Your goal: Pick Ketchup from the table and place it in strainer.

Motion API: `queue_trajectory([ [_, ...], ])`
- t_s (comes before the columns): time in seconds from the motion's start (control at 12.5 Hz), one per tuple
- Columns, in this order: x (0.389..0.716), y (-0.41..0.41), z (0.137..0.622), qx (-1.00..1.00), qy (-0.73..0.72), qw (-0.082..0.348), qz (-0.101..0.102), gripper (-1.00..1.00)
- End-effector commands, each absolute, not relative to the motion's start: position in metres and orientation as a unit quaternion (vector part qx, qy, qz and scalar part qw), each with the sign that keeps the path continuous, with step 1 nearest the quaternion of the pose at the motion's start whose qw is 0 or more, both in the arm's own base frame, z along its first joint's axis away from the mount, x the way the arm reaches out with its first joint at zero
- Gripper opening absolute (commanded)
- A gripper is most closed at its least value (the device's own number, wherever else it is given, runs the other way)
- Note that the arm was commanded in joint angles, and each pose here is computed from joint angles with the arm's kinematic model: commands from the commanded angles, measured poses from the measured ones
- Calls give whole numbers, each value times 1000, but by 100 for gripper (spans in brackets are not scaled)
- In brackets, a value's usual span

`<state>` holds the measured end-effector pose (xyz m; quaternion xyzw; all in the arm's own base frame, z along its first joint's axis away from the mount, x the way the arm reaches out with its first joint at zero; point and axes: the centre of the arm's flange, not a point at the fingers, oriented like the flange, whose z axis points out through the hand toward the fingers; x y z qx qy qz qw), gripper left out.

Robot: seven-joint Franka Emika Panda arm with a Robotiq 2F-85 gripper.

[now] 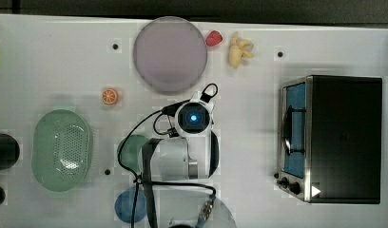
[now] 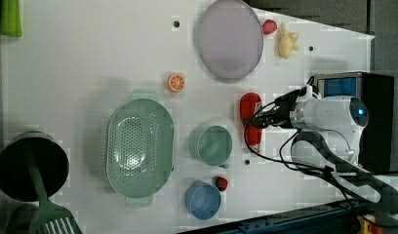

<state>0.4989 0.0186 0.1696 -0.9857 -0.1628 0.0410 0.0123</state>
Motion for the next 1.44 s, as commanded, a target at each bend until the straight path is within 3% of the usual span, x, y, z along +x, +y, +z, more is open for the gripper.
queue_trajectory([
  [0.08, 519, 16, 274, -989, -147, -5, 9, 22],
  [0.56, 497, 72, 411, -991, -120, -26, 46, 22],
  [0.72, 490, 115, 428, -994, -96, -14, 42, 22],
  [1.2, 456, 258, 409, -999, 6, 9, 39, 22],
  [1.44, 449, 317, 372, -997, 59, 51, 28, 22],
])
